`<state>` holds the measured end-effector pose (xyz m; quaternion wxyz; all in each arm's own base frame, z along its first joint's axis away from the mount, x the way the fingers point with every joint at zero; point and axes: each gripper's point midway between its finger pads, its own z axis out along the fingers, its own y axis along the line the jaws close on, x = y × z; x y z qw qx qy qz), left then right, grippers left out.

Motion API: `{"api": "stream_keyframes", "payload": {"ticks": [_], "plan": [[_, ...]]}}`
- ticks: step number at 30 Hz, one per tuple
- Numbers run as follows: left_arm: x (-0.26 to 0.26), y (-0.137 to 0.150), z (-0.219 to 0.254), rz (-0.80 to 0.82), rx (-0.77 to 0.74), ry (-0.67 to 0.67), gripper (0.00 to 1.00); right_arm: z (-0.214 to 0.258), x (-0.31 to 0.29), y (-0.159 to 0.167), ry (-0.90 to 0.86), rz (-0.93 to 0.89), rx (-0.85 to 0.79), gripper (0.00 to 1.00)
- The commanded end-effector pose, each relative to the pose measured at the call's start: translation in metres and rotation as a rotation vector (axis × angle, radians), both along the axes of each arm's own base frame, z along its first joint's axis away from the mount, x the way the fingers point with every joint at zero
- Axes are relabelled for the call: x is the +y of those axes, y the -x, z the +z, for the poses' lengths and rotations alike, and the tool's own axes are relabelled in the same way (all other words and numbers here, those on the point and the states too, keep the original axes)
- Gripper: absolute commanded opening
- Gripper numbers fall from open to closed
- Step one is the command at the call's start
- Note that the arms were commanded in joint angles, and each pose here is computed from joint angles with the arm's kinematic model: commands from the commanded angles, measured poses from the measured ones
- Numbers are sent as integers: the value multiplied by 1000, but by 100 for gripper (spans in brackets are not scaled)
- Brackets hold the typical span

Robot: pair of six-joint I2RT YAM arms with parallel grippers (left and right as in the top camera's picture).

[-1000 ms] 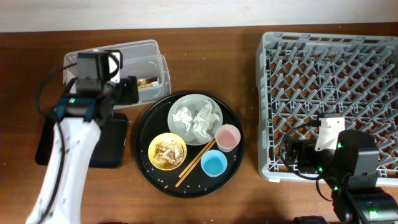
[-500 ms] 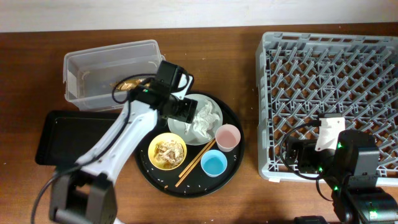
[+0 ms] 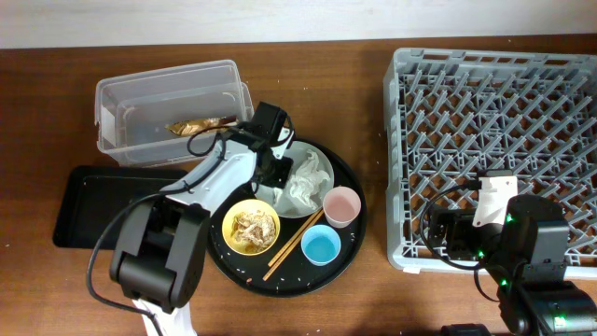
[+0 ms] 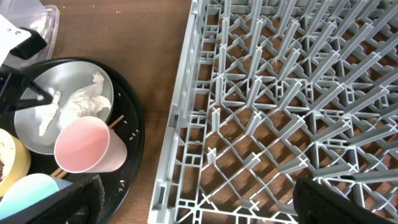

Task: Sort waste into correct bins and load items into the dishwasher rack
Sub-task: 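Pick the white tissue off the plate with left gripper, drop in clear bin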

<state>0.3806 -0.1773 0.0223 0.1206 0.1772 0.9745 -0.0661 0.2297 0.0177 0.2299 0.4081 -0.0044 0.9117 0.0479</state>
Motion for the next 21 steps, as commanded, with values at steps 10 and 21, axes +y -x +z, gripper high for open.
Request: {"api": "stream_keyframes", "payload": {"ticks": [10,21], "plan": [[147,-96,180,396,-543,-80,18,9,1,-1,-2,6,-23,98],[56,-60,166,156,-366,183,66,9,1,-1,-2,6,-23,98]]}}
